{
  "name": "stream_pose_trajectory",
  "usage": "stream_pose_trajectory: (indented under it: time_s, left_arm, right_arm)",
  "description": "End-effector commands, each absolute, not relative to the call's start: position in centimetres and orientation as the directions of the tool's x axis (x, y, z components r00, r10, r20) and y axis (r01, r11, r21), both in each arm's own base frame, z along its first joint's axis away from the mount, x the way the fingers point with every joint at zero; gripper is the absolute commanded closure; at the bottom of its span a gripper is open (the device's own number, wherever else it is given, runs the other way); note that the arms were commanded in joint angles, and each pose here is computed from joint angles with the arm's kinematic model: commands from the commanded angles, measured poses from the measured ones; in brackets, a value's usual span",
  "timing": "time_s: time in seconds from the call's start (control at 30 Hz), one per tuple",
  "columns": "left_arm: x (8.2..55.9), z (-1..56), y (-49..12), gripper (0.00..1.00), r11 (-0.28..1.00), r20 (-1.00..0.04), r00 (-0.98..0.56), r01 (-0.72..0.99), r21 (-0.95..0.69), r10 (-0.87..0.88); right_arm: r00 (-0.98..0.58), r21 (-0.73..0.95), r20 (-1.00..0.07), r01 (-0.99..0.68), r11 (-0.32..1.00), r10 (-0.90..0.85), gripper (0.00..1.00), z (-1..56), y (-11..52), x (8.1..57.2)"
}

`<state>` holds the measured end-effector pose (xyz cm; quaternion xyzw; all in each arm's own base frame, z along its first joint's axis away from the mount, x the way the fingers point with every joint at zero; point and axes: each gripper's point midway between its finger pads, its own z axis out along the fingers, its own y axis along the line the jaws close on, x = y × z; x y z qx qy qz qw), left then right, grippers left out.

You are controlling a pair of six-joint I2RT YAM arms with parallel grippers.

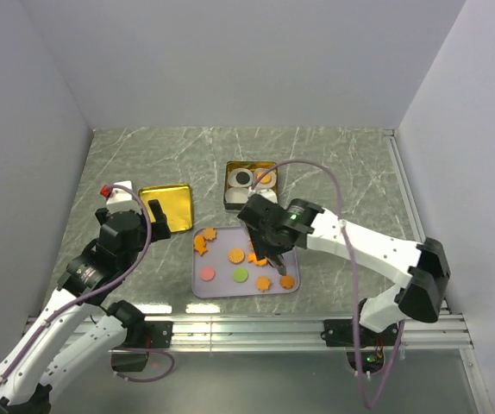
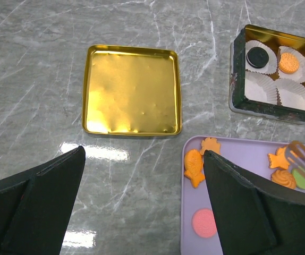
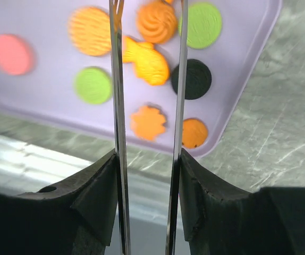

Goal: Pack the cookies

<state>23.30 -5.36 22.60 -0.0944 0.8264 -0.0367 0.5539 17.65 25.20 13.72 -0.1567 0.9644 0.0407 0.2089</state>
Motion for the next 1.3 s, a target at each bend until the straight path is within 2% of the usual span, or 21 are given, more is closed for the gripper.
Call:
stream_pose_trajectory:
  time_s: [0.0, 0.17, 0.37, 0.87, 1.27]
  left_arm:
    - [23.5, 23.7, -5.4, 0.01, 0.977, -0.921, -0.328, -0.105, -0.185, -0.209]
    - [23.5, 23.8, -5.4, 0.01, 0.976, -0.921, -0.326, -0.107, -0.188, -0.213]
    - [23.4, 23.8, -5.4, 0.01, 0.976, -0.920, -0.326, -0.105, -0.191, -0.215]
    - [23.4, 23.7, -5.5, 0.01, 0.977, -0.920, -0.329, -0.100, -0.189, -0.212]
    - [23.5, 23.8, -5.5, 0.01, 0.977, -0.922, -0.327, -0.097, -0.188, -0.209]
  right_arm:
    - [-0.861, 0.014, -0.387, -0.364, 0.931, -0.330, 0.49, 16.7, 23.6, 16.2]
    - [-0.871, 0.054, -0.358, -0.380, 0.924, -0.337, 0.49, 17.4, 23.5, 15.0]
    - [-0.890, 0.078, -0.303, -0.378, 0.922, -0.340, 0.49, 15.6, 23.1, 13.8]
    - [-0.907, 0.101, -0.282, -0.351, 0.931, -0.312, 0.48, 13.3, 24.7, 14.5]
    - [-0.923, 0.055, -0.269, -0.299, 0.953, -0.274, 0.48, 13.3, 23.1, 14.8]
